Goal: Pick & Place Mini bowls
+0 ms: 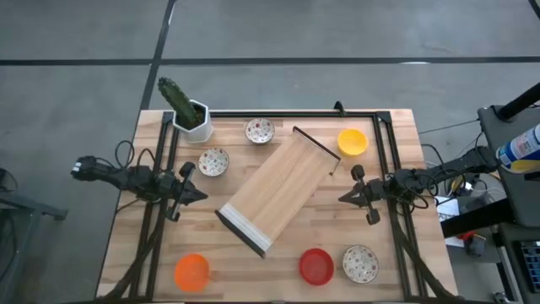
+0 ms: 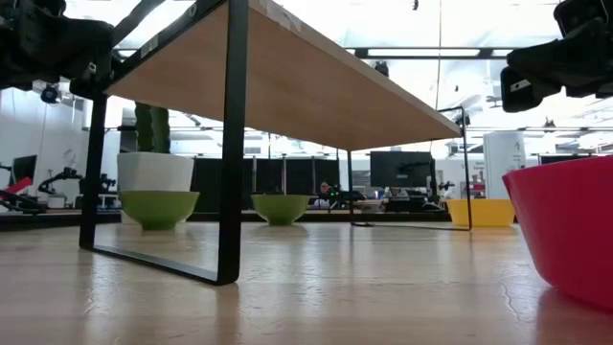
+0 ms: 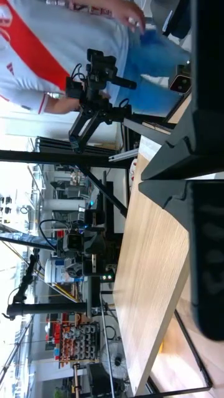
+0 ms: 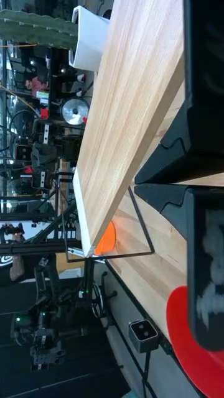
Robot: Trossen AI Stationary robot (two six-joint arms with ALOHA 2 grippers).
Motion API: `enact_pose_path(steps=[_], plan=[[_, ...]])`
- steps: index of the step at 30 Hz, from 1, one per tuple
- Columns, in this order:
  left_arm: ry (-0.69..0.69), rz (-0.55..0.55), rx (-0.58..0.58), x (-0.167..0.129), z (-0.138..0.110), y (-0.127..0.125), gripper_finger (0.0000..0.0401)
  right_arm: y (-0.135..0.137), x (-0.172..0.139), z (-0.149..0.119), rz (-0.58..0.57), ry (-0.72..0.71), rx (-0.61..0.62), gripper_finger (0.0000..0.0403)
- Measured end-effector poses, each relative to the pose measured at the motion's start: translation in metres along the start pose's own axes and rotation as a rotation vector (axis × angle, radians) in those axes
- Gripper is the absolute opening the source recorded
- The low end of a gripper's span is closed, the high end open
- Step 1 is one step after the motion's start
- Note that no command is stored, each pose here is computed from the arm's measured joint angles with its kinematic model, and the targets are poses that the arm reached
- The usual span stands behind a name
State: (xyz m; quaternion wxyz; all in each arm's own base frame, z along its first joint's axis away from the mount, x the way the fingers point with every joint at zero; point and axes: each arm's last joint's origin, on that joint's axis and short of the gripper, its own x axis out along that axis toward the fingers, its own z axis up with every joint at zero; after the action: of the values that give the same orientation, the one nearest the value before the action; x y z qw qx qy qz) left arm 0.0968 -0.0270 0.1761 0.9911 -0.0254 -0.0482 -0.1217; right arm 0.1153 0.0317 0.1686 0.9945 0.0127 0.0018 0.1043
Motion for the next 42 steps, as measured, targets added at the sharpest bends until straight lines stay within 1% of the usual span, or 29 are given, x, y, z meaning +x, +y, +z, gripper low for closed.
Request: enact_pose_path(steps=[10,15,20,24,25,26,28,32,34,36,38,40,42], plan=[[0.000,0.000,0.000,0.000,0.000,0.000,0.0000,0.000,0.000,0.000,0.000,0.000,-0.001,0.0008],[0.000,0.000,0.000,0.000,0.000,0.000,0.0000,0.000,0.000,0.000,0.000,0.000,-0.033,0.0008],[0.000,0.000,0.000,0.000,0.000,0.000,0.0000,0.000,0.000,0.000,0.000,-0.001,-0.017,0.0008],[0.000,0.000,0.000,0.000,0.000,0.000,0.0000,-0.001,0.000,0.001,-0.022,-0.008,-0.055,0.0008],[0.000,0.000,0.000,0.000,0.000,0.000,0.0000,-0.001,0.000,0.001,-0.029,-0.010,-0.021,0.0008],[0.000,0.000,0.000,0.000,0.000,0.000,0.0000,-0.001,0.000,0.002,-0.032,-0.017,0.050,0.0008],[0.000,0.000,0.000,0.000,0.000,0.000,0.0000,-0.001,0.000,0.004,-0.026,-0.050,0.276,0.0008],[-0.001,0.000,0.000,0.000,0.000,0.000,0.0000,-0.001,-0.001,0.012,0.014,-0.127,0.778,0.0008],[-0.001,0.000,0.000,0.000,0.000,0.000,0.0000,-0.001,-0.001,0.014,0.023,-0.162,0.975,0.0008],[-0.001,0.002,0.020,0.000,0.000,0.000,0.0000,-0.002,-0.002,0.017,0.044,-0.189,1.142,0.0008],[-0.004,0.003,0.019,0.000,0.000,0.000,0.0000,-0.002,-0.002,0.017,0.053,-0.195,1.232,0.0008],[-0.010,0.002,-0.010,0.000,0.001,0.000,0.0000,-0.001,-0.002,0.017,0.068,-0.185,1.282,0.0008],[-0.011,0.004,-0.021,0.000,0.002,0.000,0.0000,0.000,-0.002,0.018,0.112,-0.162,1.350,0.0008]])
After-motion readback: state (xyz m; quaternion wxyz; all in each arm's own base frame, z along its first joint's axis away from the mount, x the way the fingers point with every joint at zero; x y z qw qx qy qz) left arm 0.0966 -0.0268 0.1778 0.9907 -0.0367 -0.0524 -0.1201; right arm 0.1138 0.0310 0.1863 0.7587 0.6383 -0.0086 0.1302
